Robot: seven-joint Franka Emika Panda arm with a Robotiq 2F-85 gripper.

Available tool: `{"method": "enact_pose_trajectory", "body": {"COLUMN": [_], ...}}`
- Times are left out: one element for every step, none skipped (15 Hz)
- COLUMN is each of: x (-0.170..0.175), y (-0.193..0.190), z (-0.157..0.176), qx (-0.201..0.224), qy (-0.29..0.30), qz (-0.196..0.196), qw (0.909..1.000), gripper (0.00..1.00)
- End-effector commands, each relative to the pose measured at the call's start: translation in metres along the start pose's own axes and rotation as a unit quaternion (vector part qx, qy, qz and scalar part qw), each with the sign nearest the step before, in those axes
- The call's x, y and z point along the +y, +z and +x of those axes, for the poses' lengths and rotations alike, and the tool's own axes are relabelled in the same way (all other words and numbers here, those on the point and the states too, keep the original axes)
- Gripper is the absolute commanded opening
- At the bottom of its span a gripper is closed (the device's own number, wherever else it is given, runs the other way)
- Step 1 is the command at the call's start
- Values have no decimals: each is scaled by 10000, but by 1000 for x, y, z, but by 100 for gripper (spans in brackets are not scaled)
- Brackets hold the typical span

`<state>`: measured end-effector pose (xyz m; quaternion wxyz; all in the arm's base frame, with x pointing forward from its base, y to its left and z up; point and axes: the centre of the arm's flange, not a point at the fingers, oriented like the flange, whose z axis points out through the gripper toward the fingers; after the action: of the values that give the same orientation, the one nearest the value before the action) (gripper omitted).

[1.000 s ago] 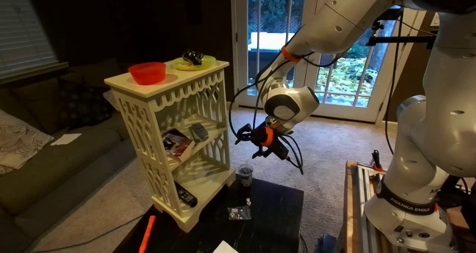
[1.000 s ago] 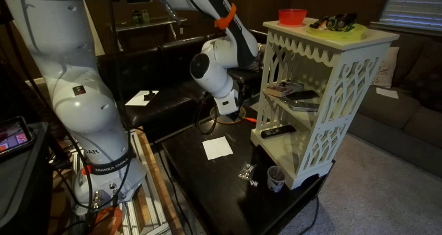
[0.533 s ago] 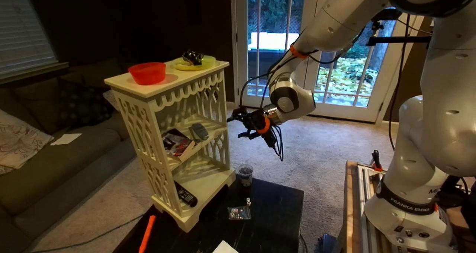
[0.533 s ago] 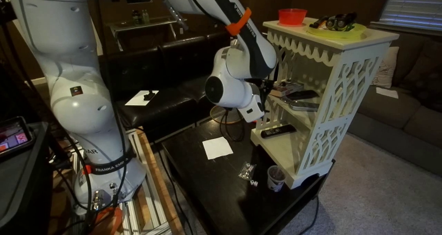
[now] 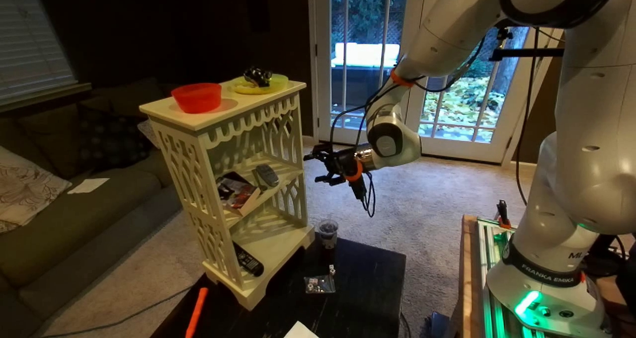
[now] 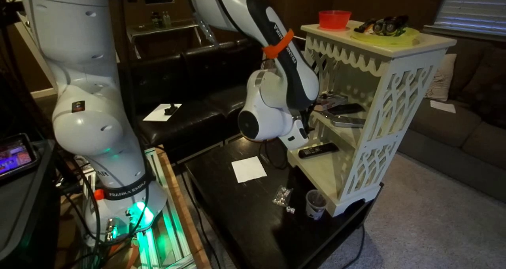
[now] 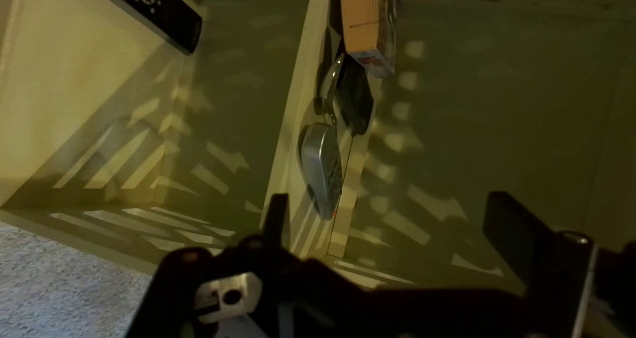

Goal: Put the blue book on top of the orange bowl.

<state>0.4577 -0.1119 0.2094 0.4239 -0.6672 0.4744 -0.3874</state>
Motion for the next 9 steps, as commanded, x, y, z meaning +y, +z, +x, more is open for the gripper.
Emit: {"method": "enact_pose_trajectory", "body": {"x": [6, 5, 5, 3, 2, 1, 1, 1, 2], "y": [25, 24, 24, 21, 0, 2, 3, 3, 1], "z": [-70, -69, -69, -71, -6, -12, -13, -12, -9], "qx": [214, 215, 185, -248, -46, -115, -128, -113, -76], "qy": [121, 153, 162, 218, 100, 103, 100, 103, 111], "qz": [-57, -119, -121, -173, -97, -100, -97, -97, -102], "qw": [9997, 9996, 9996, 9993, 9999, 9998, 9998, 9998, 9999], "gripper": [100, 100, 100, 100, 100, 100, 100, 100, 100]}}
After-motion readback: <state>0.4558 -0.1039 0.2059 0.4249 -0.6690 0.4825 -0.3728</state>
